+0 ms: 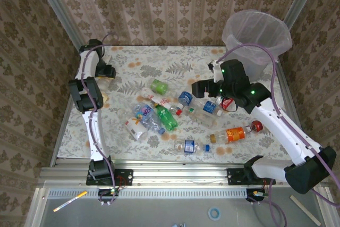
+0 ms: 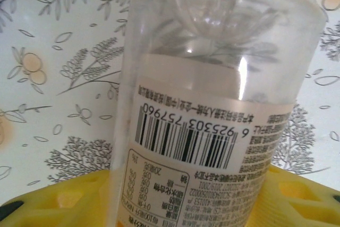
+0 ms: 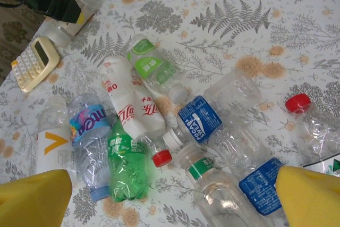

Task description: Throw the plastic bottles in the bin

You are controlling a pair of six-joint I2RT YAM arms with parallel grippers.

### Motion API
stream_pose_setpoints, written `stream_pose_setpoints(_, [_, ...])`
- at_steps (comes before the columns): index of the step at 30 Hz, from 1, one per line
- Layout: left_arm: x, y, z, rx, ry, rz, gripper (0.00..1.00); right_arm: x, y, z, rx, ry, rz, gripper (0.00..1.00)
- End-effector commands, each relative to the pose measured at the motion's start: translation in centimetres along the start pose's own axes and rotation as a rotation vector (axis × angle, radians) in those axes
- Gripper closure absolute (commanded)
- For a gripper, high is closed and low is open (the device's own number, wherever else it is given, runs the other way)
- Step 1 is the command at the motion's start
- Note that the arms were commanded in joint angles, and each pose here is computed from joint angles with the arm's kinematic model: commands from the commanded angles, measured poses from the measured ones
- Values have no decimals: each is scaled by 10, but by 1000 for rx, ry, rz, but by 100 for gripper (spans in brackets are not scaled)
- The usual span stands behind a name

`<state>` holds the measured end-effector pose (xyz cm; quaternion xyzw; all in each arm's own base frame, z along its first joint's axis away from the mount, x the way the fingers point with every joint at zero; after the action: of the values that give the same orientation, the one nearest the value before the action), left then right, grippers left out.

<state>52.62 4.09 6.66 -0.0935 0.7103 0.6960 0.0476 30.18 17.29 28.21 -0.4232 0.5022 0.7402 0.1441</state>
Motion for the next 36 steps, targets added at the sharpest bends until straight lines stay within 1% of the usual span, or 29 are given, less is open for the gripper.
stream_pose_setpoints(1, [14,5,-17,60,3,39,52,-2,1,-2,15,-18,-26,0])
stream_pose_setpoints(3, [12,17,-23,81,1,8,52,-2,0,-2,10,-29,-30,0])
stream_pose_setpoints(6, [7,44,-36,113,-22,-68,53,-4,-4,-2,-9,-53,-34,0])
stream_pose_setpoints(9, [4,75,-59,163,-91,-169,52,-16,-8,-1,-53,-88,-75,0])
stream_pose_setpoints(13, [1,118,-85,233,-137,-296,53,-30,-13,3,-115,-116,-117,0])
stream_pose_setpoints(15, [2,139,-101,269,-175,-353,54,-37,-15,5,-135,-125,-130,0])
stream_pose_setpoints(19, [12,180,-146,351,-282,-460,54,-53,-16,8,-180,-145,-177,0])
stream_pose_setpoints(24, [38,229,-221,494,-431,-562,54,-69,-15,11,-228,-179,-230,0])
stream_pose_setpoints(28, [66,261,-284,622,-527,-619,54,-72,-6,9,-225,-188,-261,0])
stream_pose_setpoints(30, [77,269,-307,656,-562,-631,54,-71,2,7,-220,-190,-279,0])
stream_pose_setpoints(32, [99,279,-341,727,-624,-637,54,-70,14,5,-212,-192,-301,0])
stream_pose_setpoints(36, [125,296,-381,810,-709,-669,53,-65,31,3,-196,-197,-321,0])
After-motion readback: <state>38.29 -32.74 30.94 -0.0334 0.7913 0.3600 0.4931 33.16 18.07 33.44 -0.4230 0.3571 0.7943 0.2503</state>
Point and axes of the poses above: each hand's point on the last joint's axis, 136 mm out from that joint toward the fingers, its own y axis back along the fingers, its own z axis along the line the jaws close on, x = y × z, the point moved 2 cm from there along y, back along the fingers, and after that the axes turned 12 degrees about y, right-handed, at the moved point
